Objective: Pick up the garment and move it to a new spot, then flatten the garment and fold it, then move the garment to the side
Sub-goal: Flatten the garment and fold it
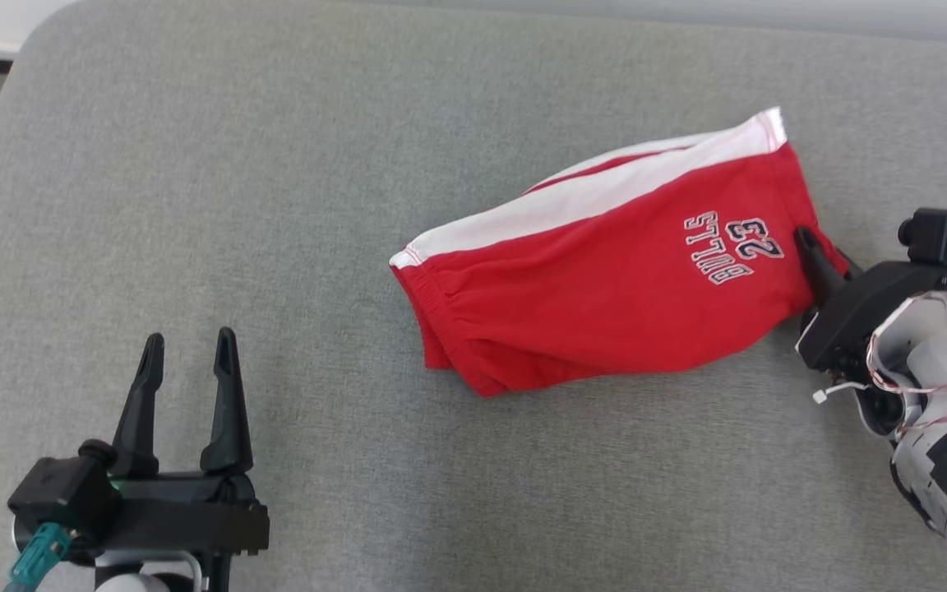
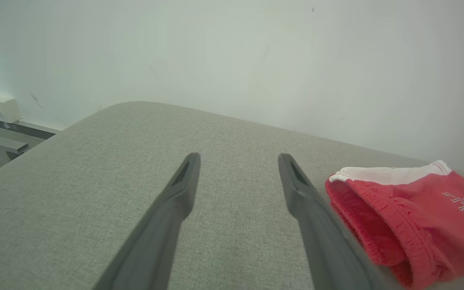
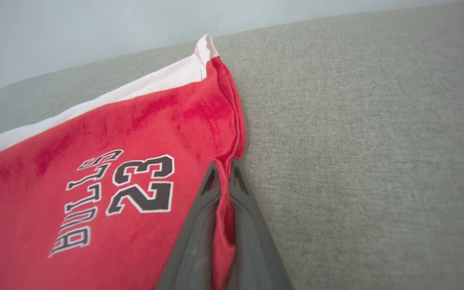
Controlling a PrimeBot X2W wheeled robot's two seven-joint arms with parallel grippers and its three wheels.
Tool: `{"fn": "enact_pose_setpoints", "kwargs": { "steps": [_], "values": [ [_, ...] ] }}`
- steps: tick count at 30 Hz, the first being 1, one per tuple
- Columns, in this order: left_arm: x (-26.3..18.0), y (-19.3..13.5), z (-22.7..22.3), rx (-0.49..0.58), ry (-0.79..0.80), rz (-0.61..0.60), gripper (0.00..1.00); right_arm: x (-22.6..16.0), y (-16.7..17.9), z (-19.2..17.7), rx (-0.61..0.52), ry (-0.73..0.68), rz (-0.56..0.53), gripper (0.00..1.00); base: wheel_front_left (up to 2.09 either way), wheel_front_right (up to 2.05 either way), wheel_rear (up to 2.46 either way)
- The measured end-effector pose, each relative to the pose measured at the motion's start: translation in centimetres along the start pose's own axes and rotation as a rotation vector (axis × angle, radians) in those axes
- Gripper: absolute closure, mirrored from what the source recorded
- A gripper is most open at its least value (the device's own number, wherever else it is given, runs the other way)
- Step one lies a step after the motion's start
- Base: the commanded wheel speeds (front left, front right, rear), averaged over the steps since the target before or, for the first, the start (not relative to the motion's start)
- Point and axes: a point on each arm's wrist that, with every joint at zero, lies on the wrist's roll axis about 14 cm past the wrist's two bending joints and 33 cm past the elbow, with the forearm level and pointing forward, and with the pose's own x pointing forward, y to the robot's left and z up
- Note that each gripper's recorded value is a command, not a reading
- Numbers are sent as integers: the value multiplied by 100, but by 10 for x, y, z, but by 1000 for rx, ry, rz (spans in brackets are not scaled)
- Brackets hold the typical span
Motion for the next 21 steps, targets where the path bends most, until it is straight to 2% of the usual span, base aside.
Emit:
{"fn": "enact_pose_setpoints", "kwargs": {
  "steps": [8,21],
  "values": [
    [-9,-9,3,9,-2,-40,0,-39,-11,7,62,-72,-32,100,0,0,0],
    [-20,-26,14,-3,-30,-99,0,-129,-77,-8,135,-134,-205,100,0,0,0]
  ]
}}
